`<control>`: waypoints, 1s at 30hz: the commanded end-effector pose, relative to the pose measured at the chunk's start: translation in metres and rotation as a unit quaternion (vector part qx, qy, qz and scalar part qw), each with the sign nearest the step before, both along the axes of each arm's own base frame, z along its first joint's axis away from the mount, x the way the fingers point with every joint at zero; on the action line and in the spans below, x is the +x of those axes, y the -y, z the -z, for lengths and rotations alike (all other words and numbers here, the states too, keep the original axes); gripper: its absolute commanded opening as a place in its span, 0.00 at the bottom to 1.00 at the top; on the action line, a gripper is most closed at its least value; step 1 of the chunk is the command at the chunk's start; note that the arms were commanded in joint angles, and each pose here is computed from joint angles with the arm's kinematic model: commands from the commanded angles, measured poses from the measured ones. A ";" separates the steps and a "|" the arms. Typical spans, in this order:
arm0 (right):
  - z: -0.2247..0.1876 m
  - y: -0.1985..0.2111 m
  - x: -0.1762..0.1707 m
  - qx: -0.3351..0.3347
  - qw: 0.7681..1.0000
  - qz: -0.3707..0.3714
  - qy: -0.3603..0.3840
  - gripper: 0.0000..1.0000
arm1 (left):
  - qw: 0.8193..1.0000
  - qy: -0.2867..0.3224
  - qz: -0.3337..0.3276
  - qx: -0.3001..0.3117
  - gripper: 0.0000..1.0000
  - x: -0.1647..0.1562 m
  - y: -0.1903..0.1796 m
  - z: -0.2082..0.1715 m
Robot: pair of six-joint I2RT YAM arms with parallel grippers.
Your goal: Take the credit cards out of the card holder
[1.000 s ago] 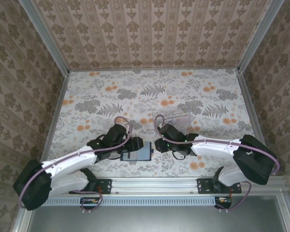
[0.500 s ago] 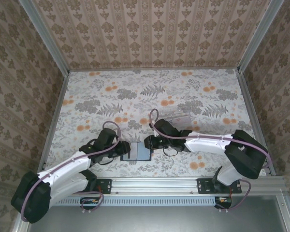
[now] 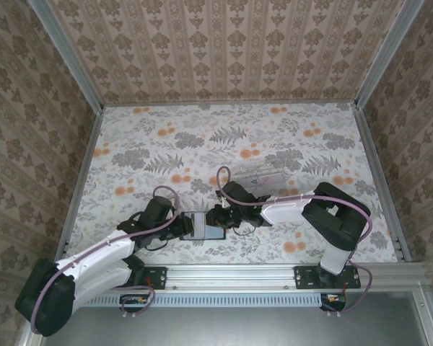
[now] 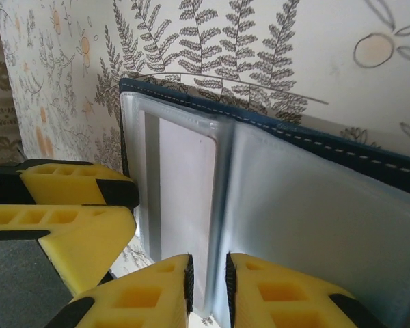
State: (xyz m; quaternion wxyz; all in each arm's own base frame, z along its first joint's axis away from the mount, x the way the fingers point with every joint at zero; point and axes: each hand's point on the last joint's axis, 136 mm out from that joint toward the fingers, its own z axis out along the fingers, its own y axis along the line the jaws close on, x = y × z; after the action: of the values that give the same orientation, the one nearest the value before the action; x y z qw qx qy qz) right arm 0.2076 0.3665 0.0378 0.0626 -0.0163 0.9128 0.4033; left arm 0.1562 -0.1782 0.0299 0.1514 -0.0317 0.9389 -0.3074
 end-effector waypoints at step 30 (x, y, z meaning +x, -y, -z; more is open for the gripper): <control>0.013 -0.012 -0.009 -0.026 0.998 -0.008 -0.049 0.24 | 1.000 0.000 0.011 0.004 0.35 -0.003 0.004 0.005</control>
State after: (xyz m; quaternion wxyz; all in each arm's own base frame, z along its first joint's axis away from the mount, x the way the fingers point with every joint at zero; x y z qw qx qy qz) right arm 0.2023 0.3745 0.0267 0.0281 -0.0042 0.9238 0.3819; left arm 0.1547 -0.1821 0.0290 0.1498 -0.0234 0.9390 -0.3086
